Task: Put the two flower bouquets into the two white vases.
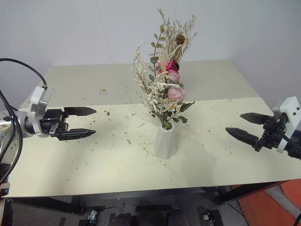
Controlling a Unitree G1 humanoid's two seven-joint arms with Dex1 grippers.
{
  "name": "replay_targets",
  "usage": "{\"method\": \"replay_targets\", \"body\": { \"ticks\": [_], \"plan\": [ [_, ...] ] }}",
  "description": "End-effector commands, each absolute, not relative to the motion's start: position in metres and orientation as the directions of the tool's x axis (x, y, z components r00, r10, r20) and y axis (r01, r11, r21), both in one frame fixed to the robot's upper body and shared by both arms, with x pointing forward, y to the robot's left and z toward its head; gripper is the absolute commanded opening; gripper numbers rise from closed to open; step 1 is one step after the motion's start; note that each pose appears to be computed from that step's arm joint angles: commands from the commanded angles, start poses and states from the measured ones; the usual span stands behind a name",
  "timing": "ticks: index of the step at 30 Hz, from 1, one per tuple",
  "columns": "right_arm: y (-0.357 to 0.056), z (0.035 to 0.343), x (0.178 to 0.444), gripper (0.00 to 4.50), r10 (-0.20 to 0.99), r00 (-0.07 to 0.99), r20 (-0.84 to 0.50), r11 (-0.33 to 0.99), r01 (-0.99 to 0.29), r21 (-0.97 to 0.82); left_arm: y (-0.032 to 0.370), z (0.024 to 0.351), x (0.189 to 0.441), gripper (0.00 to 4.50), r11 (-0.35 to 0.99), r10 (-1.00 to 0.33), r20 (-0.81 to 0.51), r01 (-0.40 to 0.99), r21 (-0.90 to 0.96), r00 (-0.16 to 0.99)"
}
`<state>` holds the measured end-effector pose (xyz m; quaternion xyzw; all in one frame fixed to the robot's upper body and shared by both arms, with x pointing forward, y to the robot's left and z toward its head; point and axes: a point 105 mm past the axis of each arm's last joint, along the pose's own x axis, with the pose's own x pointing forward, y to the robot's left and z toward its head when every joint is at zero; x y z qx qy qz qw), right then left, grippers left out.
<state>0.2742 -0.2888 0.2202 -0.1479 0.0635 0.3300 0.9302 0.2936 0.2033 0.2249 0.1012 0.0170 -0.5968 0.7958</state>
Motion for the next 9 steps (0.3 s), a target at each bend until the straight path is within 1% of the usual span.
{"method": "replay_targets", "body": {
  "ticks": [1,9],
  "plan": [
    [-0.2880,0.2325,0.2739,4.48,0.595,0.779,-0.197,0.724,-0.627,-0.287,0.1993,0.2379,0.2898,4.50,0.238,-0.955,-0.135,0.952,0.192,0.265],
    [-0.2879,0.2282,0.2713,4.48,0.586,0.786,-0.197,0.733,-0.618,-0.283,0.1978,0.2378,0.2900,4.50,0.228,-0.957,-0.139,0.957,0.181,0.255]
  ]
}}
